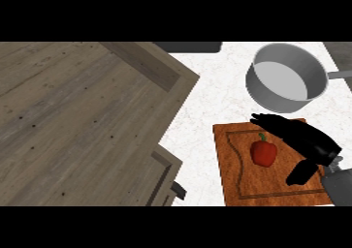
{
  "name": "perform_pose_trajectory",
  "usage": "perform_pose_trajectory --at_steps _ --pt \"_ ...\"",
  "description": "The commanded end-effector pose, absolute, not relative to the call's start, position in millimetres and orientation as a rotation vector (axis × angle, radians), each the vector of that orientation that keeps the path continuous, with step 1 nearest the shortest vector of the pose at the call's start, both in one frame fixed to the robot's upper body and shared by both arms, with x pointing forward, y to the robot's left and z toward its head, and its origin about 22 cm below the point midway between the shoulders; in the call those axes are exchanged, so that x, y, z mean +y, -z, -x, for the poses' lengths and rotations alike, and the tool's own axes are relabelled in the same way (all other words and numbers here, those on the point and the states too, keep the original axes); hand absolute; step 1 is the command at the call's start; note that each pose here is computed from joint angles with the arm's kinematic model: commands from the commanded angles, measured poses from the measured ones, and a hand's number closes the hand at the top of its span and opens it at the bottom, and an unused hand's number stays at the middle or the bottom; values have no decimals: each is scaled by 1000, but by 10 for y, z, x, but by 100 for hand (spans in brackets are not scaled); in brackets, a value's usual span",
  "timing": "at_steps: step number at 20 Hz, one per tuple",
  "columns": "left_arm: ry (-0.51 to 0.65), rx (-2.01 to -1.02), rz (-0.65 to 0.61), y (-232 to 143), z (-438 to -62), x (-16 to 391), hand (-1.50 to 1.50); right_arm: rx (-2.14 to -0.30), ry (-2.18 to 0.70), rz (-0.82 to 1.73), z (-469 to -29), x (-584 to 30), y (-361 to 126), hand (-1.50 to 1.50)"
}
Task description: Pick the bell pepper from the cutting board and place it in the pot
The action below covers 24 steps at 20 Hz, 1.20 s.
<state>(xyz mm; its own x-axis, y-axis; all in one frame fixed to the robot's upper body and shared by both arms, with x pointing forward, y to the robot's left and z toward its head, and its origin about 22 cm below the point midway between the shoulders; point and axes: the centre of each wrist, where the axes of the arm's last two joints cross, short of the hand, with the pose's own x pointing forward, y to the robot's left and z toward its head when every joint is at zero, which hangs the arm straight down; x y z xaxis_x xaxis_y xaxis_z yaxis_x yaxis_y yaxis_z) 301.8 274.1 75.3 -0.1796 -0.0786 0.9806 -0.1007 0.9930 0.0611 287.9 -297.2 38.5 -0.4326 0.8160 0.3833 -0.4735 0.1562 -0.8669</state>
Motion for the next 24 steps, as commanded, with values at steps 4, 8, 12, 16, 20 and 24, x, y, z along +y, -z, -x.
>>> perform_pose_trajectory --at_steps 4,8,12,16,20,24 --pt "-43 -1783 -98 -822 -2942 2738 0 -1352 -1518 367 -2929 -2858 -19 -150" --pt "-35 -1777 -127 -680 -2953 2677 0 -1390 -1507 344 -2982 -2764 10 -150" --pt "-40 -1765 -77 -855 -3057 2677 0 -1363 -1546 295 -3181 -2475 162 -150" --pt "-30 -1753 -103 -838 -2916 2724 0 -1474 -1662 237 -2942 -2736 223 150" --pt "-63 -1762 -113 -760 -3005 2662 0 -1514 -1683 244 -2997 -2427 376 150" --pt "-37 -1755 -100 -780 -3041 2752 0 -1511 -1674 281 -2932 -2216 332 150"
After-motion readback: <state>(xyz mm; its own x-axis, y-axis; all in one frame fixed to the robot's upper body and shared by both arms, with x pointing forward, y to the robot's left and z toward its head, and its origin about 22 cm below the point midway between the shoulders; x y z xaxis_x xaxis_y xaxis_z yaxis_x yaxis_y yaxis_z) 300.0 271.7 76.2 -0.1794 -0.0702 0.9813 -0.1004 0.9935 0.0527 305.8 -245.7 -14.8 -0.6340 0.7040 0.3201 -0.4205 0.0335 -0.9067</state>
